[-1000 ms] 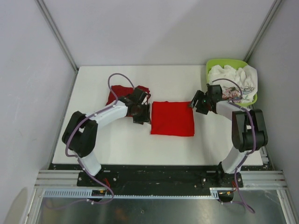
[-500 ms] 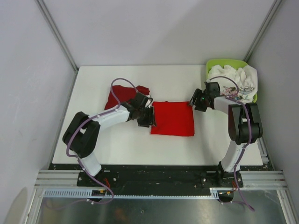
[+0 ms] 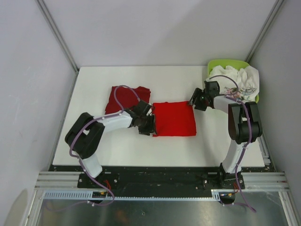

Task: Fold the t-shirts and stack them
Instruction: Put the neatly folded tshirt into the corner of the board with both arms

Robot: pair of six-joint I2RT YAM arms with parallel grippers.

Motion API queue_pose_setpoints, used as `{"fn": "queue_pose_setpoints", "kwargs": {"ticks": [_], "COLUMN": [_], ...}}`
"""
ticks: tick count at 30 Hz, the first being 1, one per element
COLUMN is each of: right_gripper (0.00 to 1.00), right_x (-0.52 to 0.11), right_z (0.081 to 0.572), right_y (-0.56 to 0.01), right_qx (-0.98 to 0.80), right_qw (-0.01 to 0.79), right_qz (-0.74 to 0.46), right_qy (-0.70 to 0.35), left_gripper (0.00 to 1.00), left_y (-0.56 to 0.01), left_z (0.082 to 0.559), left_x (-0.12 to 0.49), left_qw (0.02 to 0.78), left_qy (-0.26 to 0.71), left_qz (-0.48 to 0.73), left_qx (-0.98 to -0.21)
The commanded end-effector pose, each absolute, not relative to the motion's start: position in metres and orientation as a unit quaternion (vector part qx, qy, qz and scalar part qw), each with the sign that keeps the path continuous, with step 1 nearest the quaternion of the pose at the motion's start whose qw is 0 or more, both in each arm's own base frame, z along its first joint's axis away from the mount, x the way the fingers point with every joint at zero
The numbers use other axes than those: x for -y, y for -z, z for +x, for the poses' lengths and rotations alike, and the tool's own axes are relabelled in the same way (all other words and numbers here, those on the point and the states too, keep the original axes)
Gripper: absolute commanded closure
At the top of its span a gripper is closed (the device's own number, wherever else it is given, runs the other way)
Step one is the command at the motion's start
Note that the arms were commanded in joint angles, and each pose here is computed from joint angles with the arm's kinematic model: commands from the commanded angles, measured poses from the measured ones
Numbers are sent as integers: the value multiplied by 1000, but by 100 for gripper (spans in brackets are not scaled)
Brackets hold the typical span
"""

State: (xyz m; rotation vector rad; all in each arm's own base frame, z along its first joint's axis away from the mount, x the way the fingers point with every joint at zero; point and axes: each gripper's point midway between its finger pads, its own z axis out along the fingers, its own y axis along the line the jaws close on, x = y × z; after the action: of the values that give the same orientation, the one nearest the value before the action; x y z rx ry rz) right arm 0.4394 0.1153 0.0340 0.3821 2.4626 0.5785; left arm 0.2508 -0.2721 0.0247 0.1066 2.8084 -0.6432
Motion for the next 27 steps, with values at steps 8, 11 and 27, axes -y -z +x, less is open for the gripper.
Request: {"fn": "queue_pose_setpoints", "kwargs": {"ticks": [8, 11, 27], "right_gripper": [40, 40, 41], "right_x": [-117, -117, -117], "right_z": [437, 436, 433], "right_y": [-13, -13, -10], "right_qx": [-936, -936, -939], "right_qw": [263, 262, 257], "right_qz": [138, 138, 137], "right_qy": [-190, -190, -186], "left_gripper": [51, 54, 91], "left_y": [-12, -8, -3], "left_z": [246, 243, 237], "left_x": [280, 280, 276], "left_qw": [132, 130, 133], "left_qy": [223, 221, 211], "left_qz": [9, 5, -11], "left_qx": [-966, -966, -968]}}
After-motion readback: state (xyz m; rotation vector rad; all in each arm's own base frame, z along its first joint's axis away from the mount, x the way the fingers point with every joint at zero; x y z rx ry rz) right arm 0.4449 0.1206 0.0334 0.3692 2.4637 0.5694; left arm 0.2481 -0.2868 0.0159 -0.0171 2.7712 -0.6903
